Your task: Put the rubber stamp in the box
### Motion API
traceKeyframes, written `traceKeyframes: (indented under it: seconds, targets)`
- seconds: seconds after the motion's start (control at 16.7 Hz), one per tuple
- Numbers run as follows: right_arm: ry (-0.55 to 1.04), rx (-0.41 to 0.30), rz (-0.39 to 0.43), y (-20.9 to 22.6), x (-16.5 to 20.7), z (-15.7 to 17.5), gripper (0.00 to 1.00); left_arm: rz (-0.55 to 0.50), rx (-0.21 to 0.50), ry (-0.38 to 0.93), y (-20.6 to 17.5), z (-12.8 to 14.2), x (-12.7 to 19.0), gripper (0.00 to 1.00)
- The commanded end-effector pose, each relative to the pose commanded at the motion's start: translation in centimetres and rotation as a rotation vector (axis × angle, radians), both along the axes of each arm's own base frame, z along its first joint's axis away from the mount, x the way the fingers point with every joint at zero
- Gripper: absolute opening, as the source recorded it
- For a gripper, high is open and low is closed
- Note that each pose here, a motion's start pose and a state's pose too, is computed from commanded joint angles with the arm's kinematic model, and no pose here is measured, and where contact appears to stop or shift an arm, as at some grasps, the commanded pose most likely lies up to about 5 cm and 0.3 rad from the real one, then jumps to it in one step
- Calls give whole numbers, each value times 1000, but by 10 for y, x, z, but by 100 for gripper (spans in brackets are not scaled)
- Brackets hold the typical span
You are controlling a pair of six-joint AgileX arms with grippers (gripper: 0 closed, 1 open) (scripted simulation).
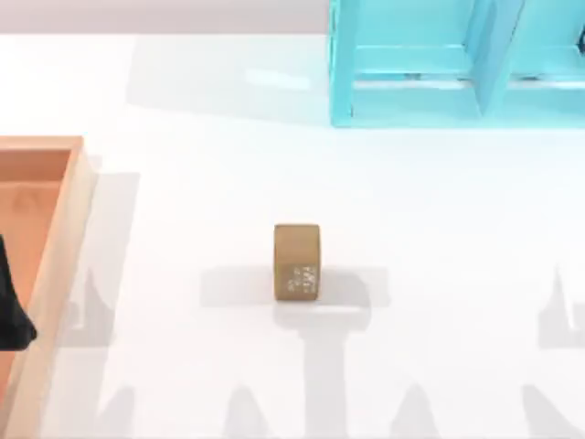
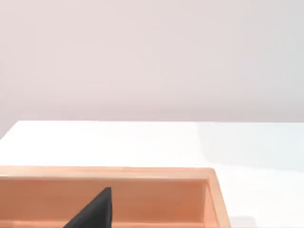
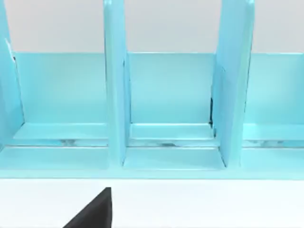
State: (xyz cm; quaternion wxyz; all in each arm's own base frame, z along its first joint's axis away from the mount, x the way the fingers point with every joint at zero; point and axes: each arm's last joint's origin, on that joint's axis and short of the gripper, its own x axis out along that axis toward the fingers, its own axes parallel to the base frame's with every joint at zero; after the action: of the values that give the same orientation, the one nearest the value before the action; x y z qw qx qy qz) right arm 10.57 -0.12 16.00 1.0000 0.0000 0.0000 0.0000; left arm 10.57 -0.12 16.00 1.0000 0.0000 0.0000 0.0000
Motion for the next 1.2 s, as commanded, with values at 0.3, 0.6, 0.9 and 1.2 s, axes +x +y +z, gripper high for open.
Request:
traceKeyframes:
  seconds: [0.3,0.6,0.9,1.2]
  targets:
    - [0,0,0,0,0,0,100,8,-34,45,0,10,1,100]
    - [0,0,0,0,0,0,100,50,-168,281,-1,55,16,100]
    - [0,0,0,0,0,0,100,130,-284,702,-12,95,79,100]
    - [0,0,0,0,0,0,100,210,-275,1142,-53,91,171,100]
